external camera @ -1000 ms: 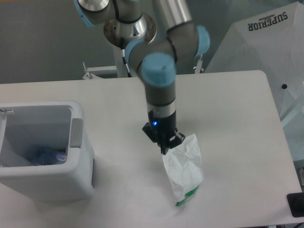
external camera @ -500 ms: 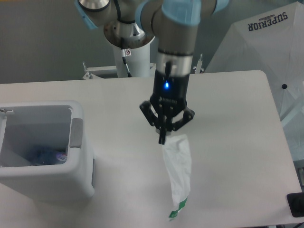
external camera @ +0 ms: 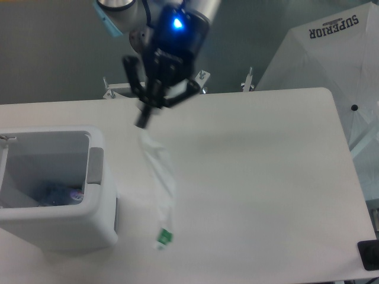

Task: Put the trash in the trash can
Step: 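Lift the bag and carry it over the trash bin, then lower the bag into the bin and open the gripper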

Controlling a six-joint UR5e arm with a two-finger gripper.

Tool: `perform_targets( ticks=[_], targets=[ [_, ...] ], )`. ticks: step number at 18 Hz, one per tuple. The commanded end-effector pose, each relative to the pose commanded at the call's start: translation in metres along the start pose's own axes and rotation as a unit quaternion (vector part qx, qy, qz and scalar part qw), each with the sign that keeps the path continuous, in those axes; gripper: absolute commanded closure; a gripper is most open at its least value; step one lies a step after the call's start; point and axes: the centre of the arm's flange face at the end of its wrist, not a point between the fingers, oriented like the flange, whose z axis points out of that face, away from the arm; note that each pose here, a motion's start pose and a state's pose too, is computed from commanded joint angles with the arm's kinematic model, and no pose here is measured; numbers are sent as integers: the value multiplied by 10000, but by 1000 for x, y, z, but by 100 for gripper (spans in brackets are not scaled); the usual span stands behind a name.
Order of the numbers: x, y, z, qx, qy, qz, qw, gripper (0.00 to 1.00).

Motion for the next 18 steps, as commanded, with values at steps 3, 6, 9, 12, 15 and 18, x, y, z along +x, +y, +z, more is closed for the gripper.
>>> perform_targets(
  ticks=[3,6,9,12,15,18],
  targets=[
    [36,-7,16,-7,325,187,9993,100],
    [61,-2,22,-19,486,531,9974,100],
    [78,14,39,-109,739,861,9935,100],
    [95,46,47,-185,942,1530,9836,100],
    [92,55,51,-204,964,1792,9789,100],
    [87,52,49,-154,923,2120,9728,100]
  ],
)
